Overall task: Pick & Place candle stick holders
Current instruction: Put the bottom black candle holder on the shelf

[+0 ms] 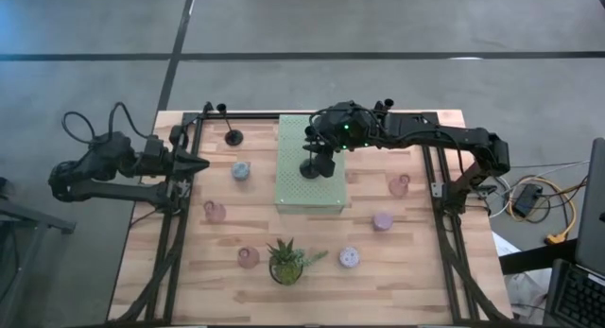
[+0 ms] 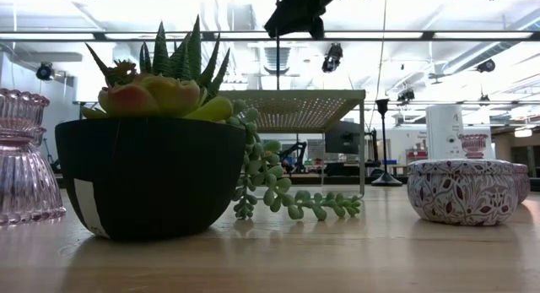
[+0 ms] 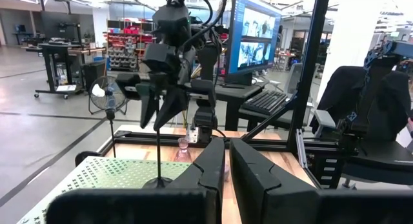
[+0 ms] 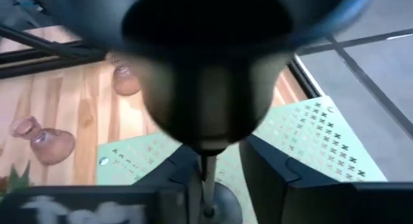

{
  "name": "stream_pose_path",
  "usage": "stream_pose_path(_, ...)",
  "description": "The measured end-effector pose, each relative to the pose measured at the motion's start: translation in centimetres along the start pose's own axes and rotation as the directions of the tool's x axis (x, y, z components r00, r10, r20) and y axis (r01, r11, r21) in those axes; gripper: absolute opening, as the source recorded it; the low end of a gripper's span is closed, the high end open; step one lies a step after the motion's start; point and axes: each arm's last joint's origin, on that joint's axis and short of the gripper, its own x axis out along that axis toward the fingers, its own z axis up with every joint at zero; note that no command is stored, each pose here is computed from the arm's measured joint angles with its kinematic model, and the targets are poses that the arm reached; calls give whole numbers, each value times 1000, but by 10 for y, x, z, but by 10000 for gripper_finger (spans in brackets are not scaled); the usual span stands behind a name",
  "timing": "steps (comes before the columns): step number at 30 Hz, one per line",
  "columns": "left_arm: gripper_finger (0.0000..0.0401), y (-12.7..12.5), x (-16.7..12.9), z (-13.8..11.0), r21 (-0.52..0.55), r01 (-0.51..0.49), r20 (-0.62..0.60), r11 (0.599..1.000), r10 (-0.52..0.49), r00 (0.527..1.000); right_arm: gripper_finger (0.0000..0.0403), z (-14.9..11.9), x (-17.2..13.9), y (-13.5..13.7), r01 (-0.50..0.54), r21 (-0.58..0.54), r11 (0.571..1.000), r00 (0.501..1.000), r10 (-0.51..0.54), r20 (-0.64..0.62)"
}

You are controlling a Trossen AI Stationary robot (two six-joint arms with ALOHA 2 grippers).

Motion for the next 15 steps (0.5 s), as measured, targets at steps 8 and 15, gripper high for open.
stream_pose_path(8,30,0,0,0,0,0,0,1000,0,1000,178,1,-9,0,12,-5,1000,1000,-12,1)
stream_pose_path(15,30,0,0,0,0,0,0,1000,0,1000,202,5,-26,3,2,-6,1000,999,-2,33)
